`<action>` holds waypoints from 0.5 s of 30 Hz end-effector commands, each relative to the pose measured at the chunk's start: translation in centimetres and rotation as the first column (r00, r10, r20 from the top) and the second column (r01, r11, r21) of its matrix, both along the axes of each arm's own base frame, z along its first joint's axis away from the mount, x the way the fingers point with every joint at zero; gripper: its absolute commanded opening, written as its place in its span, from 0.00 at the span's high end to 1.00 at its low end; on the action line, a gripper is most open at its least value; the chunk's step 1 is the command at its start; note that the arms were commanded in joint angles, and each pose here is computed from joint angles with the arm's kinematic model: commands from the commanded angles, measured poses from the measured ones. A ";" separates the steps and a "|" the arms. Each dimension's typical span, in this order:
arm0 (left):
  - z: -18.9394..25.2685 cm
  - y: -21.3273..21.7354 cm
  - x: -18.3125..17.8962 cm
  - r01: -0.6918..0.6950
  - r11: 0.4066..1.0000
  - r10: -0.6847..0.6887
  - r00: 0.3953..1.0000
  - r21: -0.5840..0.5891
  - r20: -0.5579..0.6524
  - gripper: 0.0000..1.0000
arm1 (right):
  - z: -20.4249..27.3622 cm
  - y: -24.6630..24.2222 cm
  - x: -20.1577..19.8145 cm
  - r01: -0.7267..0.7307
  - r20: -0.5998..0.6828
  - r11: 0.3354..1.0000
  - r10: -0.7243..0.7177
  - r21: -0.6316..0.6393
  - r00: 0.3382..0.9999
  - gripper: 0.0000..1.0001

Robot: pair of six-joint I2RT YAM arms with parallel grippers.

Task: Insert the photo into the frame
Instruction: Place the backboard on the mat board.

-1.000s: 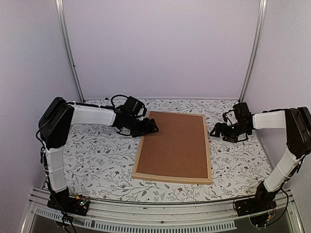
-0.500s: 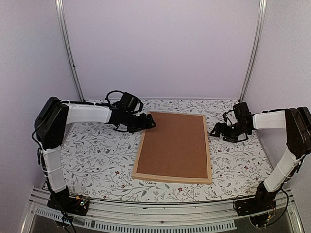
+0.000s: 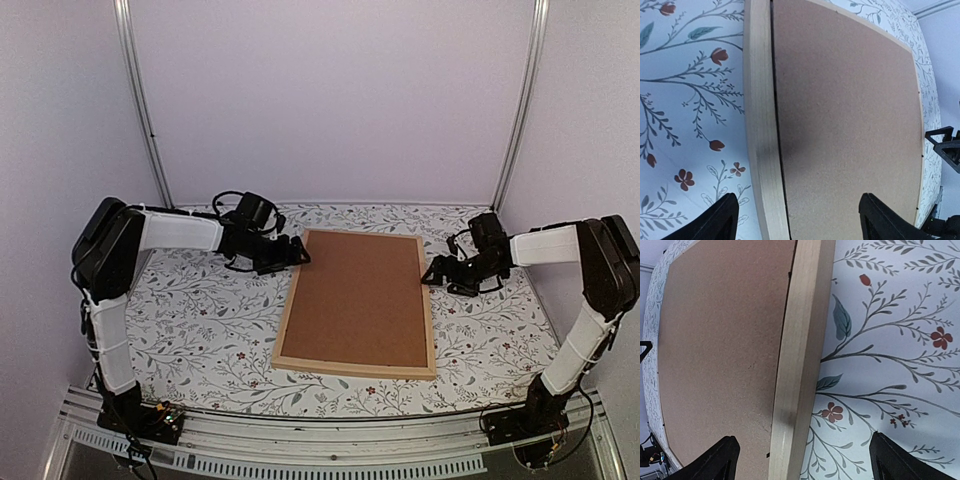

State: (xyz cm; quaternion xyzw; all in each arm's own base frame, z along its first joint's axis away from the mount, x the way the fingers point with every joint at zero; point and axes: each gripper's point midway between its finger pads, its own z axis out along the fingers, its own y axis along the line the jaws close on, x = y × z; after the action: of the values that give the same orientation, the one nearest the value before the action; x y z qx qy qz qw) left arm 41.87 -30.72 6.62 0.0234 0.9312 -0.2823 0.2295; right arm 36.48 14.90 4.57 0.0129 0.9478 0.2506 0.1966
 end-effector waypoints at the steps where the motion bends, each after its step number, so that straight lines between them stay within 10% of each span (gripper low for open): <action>1: -1.8 -1.1 -1.4 0.064 0.996 -0.067 0.996 -0.058 -0.058 0.15 | 0.1 2.5 0.6 -0.042 0.009 0.998 0.041 0.049 0.999 0.06; 15: -3.7 -1.6 -5.8 0.107 0.990 -0.116 0.989 -0.097 -0.096 0.16 | -0.4 5.1 1.3 -0.090 -0.015 0.992 0.092 0.091 0.996 0.06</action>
State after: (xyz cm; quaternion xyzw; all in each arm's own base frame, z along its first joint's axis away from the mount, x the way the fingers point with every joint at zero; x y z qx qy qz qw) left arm 38.40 -31.13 3.07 0.0352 0.9317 -0.3132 0.1804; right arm 36.84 19.24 3.79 -0.0160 0.9404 0.2910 0.1750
